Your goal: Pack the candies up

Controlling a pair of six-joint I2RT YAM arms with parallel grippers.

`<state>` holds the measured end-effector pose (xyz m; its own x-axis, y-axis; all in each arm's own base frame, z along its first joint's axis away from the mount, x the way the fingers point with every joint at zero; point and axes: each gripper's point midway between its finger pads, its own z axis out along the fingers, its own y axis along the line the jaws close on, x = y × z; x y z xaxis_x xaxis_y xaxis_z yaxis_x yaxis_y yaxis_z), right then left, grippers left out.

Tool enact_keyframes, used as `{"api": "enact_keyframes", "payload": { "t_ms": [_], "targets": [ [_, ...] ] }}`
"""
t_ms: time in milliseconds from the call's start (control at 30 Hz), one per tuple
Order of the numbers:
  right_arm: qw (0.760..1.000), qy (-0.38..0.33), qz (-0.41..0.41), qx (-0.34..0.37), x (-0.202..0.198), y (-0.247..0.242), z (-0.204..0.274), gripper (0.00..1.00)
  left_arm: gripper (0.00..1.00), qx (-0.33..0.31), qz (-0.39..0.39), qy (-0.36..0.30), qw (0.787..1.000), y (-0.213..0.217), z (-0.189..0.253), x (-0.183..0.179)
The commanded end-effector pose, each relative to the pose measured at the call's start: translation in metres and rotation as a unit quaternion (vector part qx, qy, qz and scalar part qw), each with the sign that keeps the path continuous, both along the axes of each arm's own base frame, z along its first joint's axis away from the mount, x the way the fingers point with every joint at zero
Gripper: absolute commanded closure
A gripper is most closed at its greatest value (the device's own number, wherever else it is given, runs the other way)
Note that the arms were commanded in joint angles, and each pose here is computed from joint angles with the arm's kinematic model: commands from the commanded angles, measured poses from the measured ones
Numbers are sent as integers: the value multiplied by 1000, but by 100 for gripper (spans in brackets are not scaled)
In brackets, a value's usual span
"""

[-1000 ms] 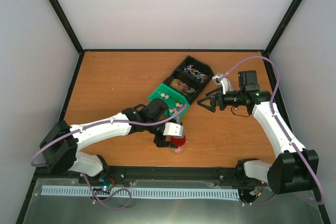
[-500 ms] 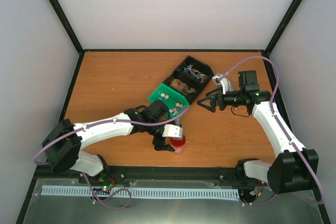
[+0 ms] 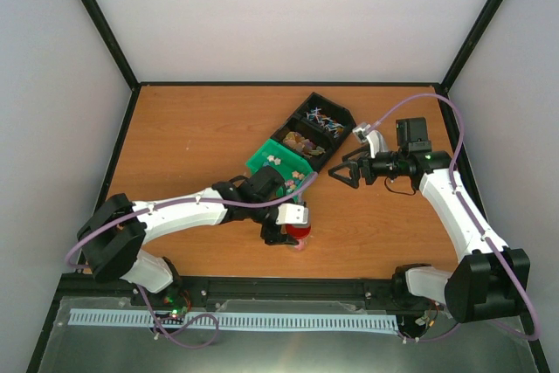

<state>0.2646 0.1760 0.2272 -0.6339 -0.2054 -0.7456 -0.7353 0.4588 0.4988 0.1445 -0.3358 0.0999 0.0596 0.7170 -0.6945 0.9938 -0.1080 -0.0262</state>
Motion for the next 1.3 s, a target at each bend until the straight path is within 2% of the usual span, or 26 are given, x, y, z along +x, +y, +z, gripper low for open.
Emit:
{"api": "enact_keyframes", "payload": {
  "t_ms": [0, 300, 400, 600, 767, 967, 1267],
  "targets": [
    [1000, -11, 1, -6, -2, -3, 1, 2, 29, 0, 11, -21, 1000, 0, -1, 5],
    [999, -35, 12, -14, 1, -3, -8, 2, 32, 27, 70, -23, 997, 34, -6, 45],
    [999, -46, 11, -12, 5, -3, -11, 2, 32, 35, 68, -38, 996, 44, -7, 49],
    [998, -68, 9, -7, 3, 0, -23, 2, 31, 43, 105, -26, 993, 61, -12, 64],
    [995, -98, 17, -11, -4, 11, -31, 2, 25, 39, 101, -21, 994, 64, -15, 62],
    [993, -117, 20, -19, -7, 16, -42, 2, 1, 21, 114, -13, 993, 60, -5, 63],
    [983, -182, 26, -17, -25, 42, -54, 2, 0, -15, 155, -23, 988, 73, 31, 54]
  ]
}}
